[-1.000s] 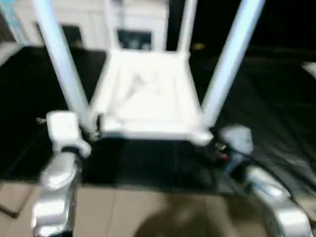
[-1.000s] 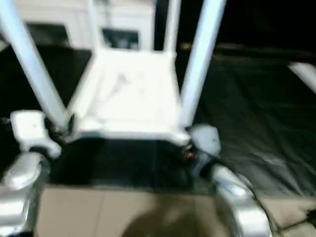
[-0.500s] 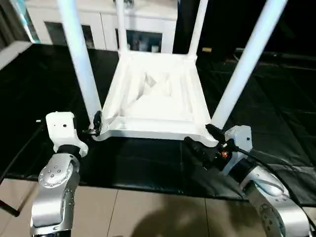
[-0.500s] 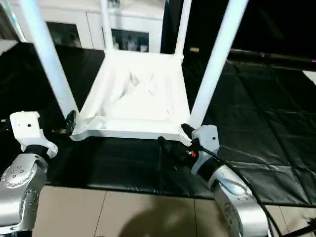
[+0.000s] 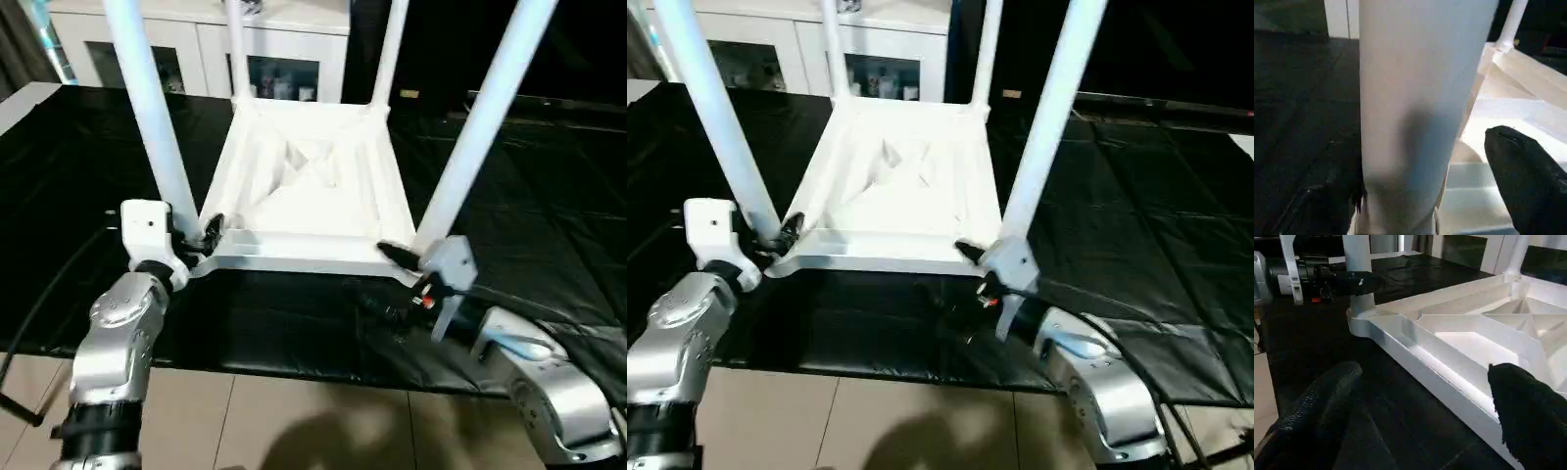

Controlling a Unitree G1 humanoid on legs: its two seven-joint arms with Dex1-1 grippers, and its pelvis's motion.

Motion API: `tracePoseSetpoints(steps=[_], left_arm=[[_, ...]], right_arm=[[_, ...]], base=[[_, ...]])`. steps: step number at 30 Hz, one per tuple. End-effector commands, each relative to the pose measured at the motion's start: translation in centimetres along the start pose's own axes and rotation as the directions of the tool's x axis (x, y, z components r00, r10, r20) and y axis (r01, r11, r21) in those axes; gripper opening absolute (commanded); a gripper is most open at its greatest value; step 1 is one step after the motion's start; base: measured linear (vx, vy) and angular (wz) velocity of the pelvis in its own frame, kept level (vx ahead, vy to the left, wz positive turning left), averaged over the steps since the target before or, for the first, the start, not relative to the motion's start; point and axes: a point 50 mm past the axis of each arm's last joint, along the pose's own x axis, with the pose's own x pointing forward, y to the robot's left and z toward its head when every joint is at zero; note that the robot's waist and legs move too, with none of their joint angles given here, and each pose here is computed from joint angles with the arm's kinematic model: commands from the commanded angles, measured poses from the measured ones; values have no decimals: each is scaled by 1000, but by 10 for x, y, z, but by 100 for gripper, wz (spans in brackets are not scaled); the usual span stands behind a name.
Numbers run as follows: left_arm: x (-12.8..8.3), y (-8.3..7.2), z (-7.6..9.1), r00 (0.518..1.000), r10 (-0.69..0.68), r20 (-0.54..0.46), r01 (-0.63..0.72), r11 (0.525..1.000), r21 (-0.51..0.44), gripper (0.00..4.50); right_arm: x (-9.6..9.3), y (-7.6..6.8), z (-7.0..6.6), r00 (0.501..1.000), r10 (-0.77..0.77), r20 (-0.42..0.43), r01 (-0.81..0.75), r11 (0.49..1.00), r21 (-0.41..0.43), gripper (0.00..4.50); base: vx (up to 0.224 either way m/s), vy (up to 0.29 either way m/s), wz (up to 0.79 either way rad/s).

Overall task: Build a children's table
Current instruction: Flip table

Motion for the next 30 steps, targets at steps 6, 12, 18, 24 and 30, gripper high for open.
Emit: tracePoseSetpoints(steps=[6, 12, 18, 24, 30], left_arm=[[8, -13, -2, 997, -80, -16, 80, 996, -29, 330], [10, -15, -3, 996, -88, -19, 87, 996, -34, 276], [12, -18, -4, 993, -113, -23, 112, 993, -40, 222], [14, -20, -5, 990, -135, -33, 133, 990, -38, 213], [17, -23, -3, 991, -134, -22, 131, 986, -101, 212]], right_arm=[[1, -1, 1, 999, 34, 7, -34, 999, -23, 450], [1, -1, -1, 999, 44, -1, -44, 999, -21, 450], [2, -2, -1, 999, 52, 1, -51, 998, -24, 450], [3, -2, -1, 998, 58, 3, -58, 998, -26, 450], [2, -7, -5, 1000, 6, -13, -6, 1000, -1, 450]], base=[[0, 0, 0], [0, 0, 0], [0, 0, 0], [0, 0, 0], [0, 0, 0]])
